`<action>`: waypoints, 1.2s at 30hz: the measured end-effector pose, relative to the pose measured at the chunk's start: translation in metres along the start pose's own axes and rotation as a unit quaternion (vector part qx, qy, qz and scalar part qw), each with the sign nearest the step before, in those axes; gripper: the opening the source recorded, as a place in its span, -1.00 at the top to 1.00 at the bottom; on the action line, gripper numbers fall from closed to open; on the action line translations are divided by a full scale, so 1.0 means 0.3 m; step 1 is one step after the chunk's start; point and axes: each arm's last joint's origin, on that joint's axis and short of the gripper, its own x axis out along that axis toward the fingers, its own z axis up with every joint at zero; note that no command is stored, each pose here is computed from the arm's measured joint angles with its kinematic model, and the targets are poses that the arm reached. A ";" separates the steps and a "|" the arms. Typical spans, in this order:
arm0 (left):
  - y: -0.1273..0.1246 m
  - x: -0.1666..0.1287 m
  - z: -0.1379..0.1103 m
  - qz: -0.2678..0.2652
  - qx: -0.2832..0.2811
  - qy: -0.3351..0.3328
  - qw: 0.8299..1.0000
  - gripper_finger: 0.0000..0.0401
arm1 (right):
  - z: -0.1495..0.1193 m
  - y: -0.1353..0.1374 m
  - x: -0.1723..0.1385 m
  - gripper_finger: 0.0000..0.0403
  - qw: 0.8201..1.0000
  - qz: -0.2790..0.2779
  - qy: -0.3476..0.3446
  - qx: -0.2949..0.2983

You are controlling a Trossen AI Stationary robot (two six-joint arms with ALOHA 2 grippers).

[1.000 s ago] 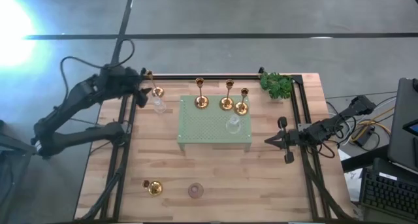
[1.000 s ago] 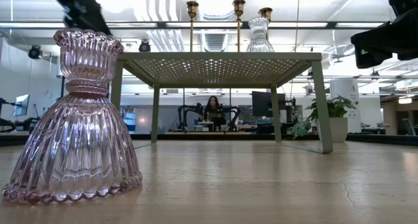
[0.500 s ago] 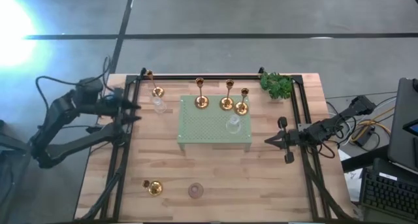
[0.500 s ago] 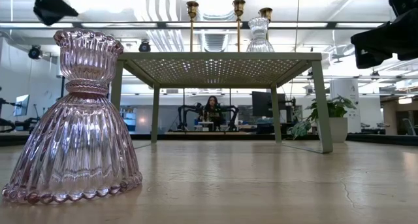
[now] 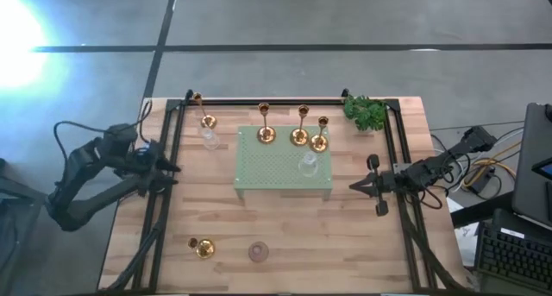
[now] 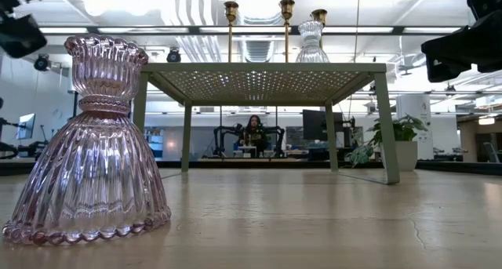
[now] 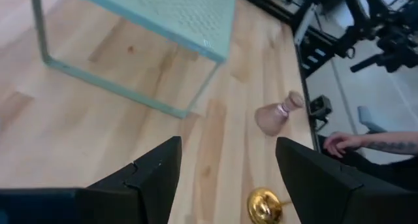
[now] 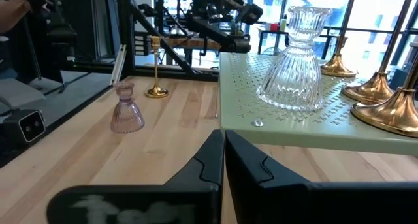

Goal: Pick & Place candle stick holders
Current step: Put the gold candle stand on the shelf

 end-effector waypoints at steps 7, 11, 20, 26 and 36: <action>-0.002 -0.001 -0.105 -0.027 0.010 -0.026 0.999 -0.26 | -0.001 0.000 0.000 0.96 1.000 0.000 0.001 -0.001; -0.013 -0.014 -0.131 -0.037 0.014 -0.046 0.998 -0.26 | -0.001 0.000 0.000 0.96 1.000 0.000 0.002 -0.001; -0.025 -0.019 -0.128 -0.062 0.038 -0.062 0.995 -0.26 | -0.001 0.000 0.000 0.96 1.000 0.000 0.002 -0.001; -0.033 -0.024 -0.085 -0.062 0.118 -0.118 0.984 -0.26 | -0.001 0.000 0.000 0.96 1.000 0.000 0.002 -0.001; 0.053 0.034 0.014 0.118 0.087 -0.139 0.979 -0.26 | -0.001 0.000 0.000 0.96 1.000 0.000 0.002 -0.001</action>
